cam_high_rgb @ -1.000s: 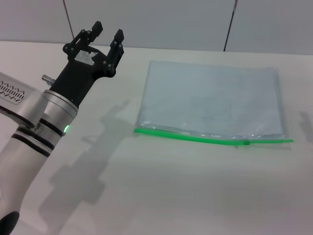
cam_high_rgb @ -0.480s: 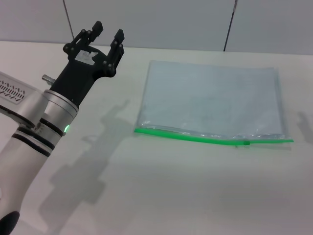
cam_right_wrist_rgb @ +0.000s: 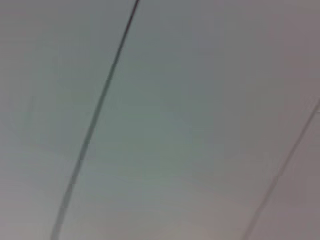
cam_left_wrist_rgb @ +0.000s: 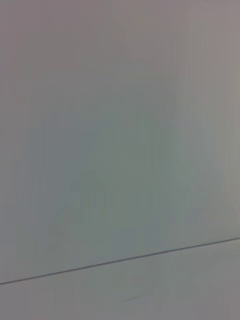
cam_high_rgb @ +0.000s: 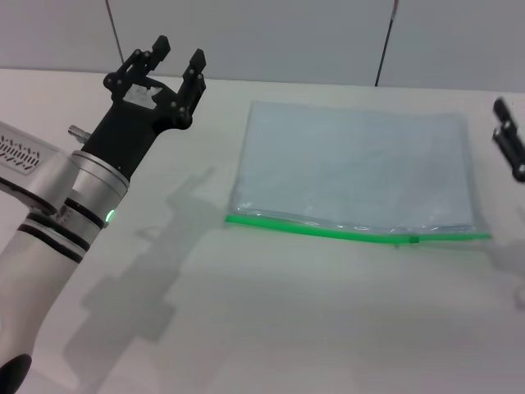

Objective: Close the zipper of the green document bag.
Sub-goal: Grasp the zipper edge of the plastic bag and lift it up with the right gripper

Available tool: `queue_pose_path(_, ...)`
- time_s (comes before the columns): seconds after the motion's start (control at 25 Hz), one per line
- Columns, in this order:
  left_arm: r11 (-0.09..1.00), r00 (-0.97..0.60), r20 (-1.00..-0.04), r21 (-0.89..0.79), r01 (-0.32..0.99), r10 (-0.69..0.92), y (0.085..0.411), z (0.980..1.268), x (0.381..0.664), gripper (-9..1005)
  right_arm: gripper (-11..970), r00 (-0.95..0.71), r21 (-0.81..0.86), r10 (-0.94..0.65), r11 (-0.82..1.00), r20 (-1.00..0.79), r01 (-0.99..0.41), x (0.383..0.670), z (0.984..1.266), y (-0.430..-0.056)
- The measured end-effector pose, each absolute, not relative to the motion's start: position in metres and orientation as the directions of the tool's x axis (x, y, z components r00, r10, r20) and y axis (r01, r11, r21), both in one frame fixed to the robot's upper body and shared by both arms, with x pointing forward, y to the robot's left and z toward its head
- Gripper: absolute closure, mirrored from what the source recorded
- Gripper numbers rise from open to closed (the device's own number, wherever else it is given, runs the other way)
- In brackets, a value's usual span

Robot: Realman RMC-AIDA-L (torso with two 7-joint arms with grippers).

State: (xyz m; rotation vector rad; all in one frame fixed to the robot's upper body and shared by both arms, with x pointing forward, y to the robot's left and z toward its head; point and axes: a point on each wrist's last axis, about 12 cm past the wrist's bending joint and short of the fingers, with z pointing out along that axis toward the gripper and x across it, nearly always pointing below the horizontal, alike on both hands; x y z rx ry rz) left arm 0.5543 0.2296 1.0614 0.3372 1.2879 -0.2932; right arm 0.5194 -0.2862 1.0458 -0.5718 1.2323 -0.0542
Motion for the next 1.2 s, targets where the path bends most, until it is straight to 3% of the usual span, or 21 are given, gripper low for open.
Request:
queue_pose_path(0.24, 0.918, 0.252, -0.967, 0.081, 0.388, -0.022, 0.232, 1.061, 0.554, 487, 289, 0.365, -0.546, -0.432, 0.776, -0.825, -0.315, 0.495, 1.031, -0.285)
queue_pose_path(0.6, 0.919, 0.251, -0.968, 0.081, 0.386, -0.020, 0.232, 1.060, 0.554, 488, 287, 0.355, -0.742, -0.654, 0.620, -0.668, -0.255, 0.476, 1.013, -0.293)
queue_pose_path(1.2, 0.919, 0.252, -0.967, 0.082, 0.385, -0.019, 0.233, 1.061, 0.554, 487, 285, 0.265, -0.856, -0.822, 0.435, -0.504, -0.278, 0.460, 0.987, -0.299)
